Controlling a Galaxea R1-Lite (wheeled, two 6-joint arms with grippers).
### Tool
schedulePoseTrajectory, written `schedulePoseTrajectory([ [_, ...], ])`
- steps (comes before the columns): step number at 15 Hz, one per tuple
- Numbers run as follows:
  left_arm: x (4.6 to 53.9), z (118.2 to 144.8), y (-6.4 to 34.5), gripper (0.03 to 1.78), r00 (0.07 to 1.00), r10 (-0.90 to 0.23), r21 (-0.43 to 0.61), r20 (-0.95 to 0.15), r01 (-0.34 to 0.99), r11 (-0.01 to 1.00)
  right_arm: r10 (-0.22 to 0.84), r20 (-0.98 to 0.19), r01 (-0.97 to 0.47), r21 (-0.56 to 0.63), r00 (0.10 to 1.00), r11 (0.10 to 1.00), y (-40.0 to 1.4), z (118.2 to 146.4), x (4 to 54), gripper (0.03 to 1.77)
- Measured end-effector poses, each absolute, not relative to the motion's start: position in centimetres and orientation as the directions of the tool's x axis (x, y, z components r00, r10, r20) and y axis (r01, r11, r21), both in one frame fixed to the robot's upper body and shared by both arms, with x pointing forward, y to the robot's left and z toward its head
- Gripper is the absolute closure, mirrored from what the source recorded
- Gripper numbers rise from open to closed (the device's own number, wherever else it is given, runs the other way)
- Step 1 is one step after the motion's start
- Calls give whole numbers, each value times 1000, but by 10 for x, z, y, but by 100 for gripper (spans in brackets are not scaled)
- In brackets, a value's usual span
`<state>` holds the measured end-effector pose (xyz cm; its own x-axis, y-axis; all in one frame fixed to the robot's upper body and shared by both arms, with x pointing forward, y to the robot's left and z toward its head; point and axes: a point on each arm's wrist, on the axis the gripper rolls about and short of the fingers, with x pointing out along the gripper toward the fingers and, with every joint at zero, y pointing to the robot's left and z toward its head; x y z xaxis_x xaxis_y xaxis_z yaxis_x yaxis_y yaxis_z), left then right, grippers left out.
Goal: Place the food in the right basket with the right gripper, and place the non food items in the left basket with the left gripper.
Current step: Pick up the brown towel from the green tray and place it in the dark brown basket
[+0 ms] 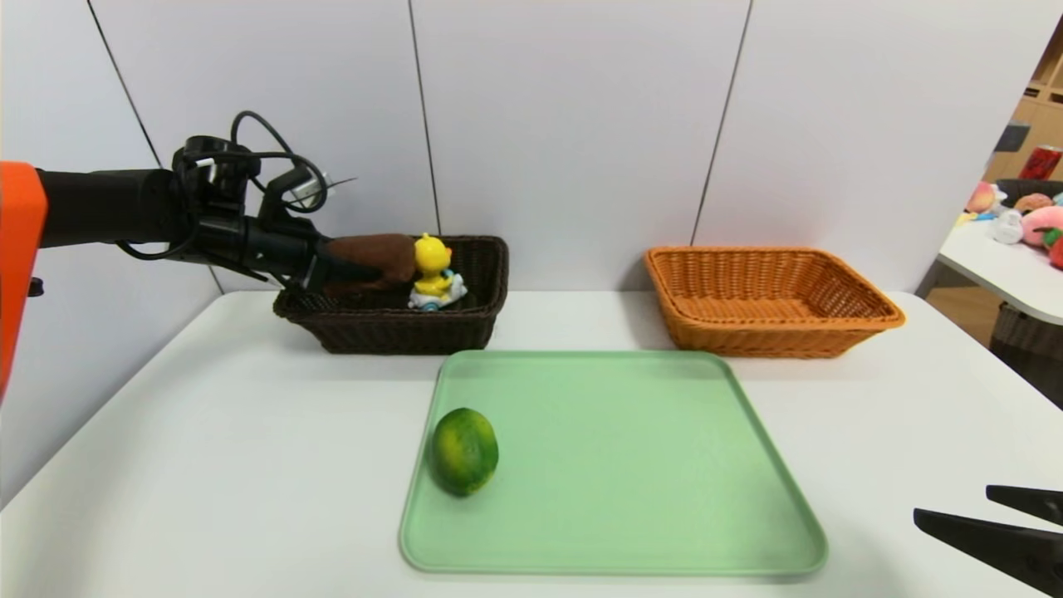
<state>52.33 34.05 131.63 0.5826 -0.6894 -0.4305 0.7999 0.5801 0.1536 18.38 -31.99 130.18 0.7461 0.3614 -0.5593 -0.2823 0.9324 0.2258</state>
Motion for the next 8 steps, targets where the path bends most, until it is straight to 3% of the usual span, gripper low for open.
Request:
schedulePoseTrajectory([
  [4,523,1317,342,61,584,-689,155,-430,799,581,361,-560,-282,226,746,932,-320,1302,184,10],
  [8,521,1319,342,41,585,-689,156,-428,799,581,362,-559,-282,226,746,932,-320,1302,183,10],
])
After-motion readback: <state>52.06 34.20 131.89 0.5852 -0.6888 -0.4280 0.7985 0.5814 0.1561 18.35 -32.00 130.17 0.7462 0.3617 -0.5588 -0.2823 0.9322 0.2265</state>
